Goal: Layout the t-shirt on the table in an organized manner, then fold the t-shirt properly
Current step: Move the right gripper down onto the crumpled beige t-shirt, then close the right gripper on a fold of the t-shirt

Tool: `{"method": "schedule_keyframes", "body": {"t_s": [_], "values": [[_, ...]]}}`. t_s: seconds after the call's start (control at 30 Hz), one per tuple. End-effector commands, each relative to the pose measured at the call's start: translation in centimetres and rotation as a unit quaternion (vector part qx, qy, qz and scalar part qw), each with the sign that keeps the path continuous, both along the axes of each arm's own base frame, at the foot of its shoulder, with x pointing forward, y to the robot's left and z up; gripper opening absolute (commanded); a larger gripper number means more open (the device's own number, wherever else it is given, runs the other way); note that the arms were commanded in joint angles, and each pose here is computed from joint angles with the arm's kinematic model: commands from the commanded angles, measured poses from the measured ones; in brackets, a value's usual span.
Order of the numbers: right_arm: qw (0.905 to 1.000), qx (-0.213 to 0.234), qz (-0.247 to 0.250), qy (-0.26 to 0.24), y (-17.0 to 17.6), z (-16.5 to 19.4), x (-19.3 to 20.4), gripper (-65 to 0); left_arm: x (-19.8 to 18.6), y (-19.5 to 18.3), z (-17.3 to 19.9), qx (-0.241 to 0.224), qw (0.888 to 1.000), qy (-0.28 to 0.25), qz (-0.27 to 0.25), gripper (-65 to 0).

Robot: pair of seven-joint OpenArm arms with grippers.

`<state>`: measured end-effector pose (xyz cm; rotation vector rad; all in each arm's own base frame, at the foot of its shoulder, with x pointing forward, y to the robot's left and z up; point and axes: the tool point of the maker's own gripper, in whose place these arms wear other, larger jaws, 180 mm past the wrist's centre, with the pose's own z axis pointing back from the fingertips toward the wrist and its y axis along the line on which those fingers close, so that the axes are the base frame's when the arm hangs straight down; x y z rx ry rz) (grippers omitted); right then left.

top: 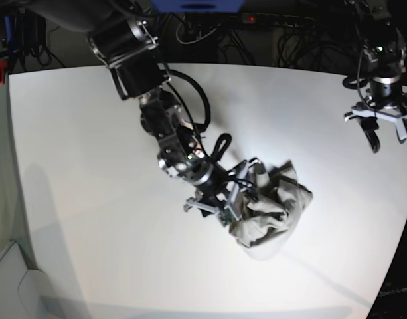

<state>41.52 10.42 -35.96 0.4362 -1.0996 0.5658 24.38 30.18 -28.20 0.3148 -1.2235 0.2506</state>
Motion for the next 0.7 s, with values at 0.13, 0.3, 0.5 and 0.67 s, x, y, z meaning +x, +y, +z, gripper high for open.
{"method": "schedule_keyframes", "body": {"t_s": [0.13, 0.3, 0.5, 0.67], "values": [[0.9995, 0.02, 0.011, -0.022, 0.9, 1.2, 1.4, -28.6, 0.3, 0.1, 1.3, 0.014, 1.0, -0.02, -0.004, -27.0], [0.9993, 0.026, 0.011, -0.026, 1.0, 1.2, 1.2, -28.6, 0.3, 0.1, 1.3, 0.014, 1.0, -0.02, -0.004, -27.0], [0.9992, 0.025, 0.015, -0.027, 1.2, 1.2, 1.2, -28.5, 0.3, 0.1, 1.3, 0.013, 1.0, -0.021, -0.004, -27.0], [0.9975, 0.007, 0.062, -0.034, 3.7, 0.9, -0.6, -28.5, 0.4, 0.1, 1.4, 0.014, 1.0, -0.022, -0.004, -27.0]]}}
